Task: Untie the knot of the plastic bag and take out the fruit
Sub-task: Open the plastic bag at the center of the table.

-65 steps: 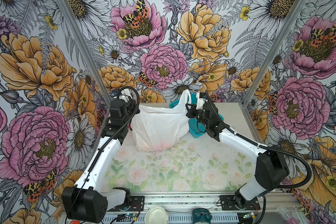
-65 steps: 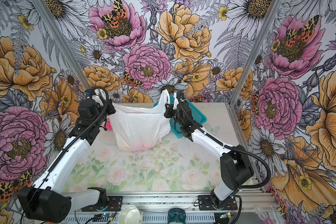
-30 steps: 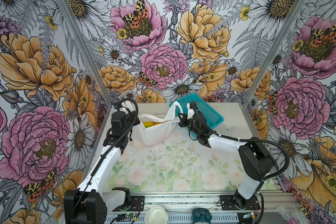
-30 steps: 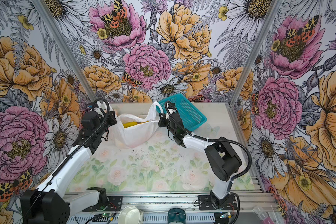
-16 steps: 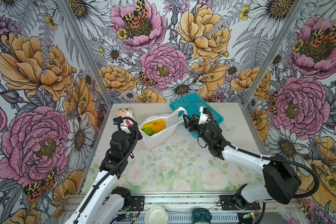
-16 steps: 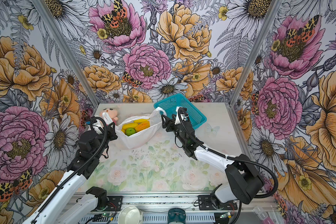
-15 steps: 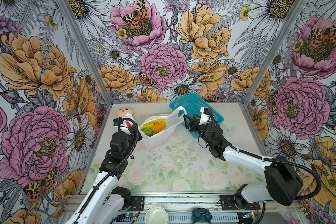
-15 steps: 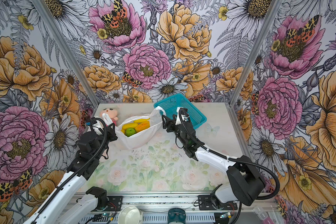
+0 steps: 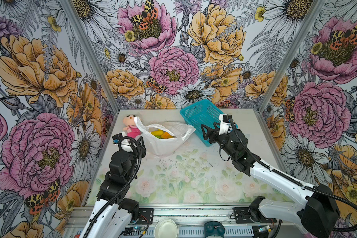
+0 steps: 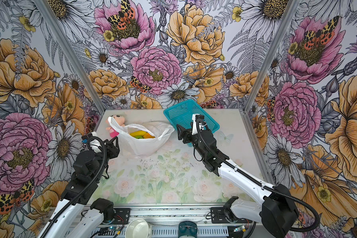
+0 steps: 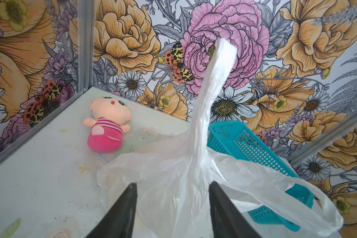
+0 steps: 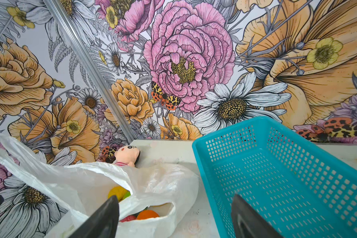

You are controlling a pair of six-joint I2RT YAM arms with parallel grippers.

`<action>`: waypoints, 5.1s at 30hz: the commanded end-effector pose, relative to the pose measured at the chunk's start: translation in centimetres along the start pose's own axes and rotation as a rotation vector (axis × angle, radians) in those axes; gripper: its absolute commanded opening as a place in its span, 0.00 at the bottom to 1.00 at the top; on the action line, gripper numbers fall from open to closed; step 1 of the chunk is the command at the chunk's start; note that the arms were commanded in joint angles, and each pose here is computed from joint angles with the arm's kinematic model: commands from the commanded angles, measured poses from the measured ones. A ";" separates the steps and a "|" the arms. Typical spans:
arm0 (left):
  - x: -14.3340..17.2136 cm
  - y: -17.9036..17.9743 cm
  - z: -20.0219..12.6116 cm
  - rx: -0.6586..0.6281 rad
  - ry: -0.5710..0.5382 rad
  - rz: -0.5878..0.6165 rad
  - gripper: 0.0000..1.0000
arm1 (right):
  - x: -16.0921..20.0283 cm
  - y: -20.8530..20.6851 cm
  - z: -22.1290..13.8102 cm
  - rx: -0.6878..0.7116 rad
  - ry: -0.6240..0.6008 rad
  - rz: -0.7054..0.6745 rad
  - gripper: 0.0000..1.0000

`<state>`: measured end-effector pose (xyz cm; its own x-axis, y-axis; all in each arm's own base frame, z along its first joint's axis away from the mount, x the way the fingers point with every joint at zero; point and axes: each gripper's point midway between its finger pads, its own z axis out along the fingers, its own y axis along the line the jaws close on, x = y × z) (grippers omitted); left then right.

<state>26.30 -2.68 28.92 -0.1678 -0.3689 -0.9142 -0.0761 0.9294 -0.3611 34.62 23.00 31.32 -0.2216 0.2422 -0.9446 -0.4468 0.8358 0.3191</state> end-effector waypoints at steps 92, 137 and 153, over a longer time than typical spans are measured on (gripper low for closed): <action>6.7 -8.9 21.6 -0.118 0.636 0.880 0.00 | -0.6 -2.6 4.6 0.065 0.113 -0.023 0.00; -11.1 -12.2 22.9 -0.314 0.229 0.890 0.00 | 0.7 2.7 3.6 -0.163 0.128 -0.178 0.99; -0.3 -13.2 16.2 -0.079 0.419 0.813 0.00 | 4.0 9.1 4.1 -0.331 0.186 -0.367 1.00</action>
<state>44.50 -13.57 31.31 -0.5501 0.4820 -0.6820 0.1429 0.8589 0.4918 33.16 32.87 29.55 -0.1717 -0.1436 -0.9746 -0.7500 0.6605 0.0348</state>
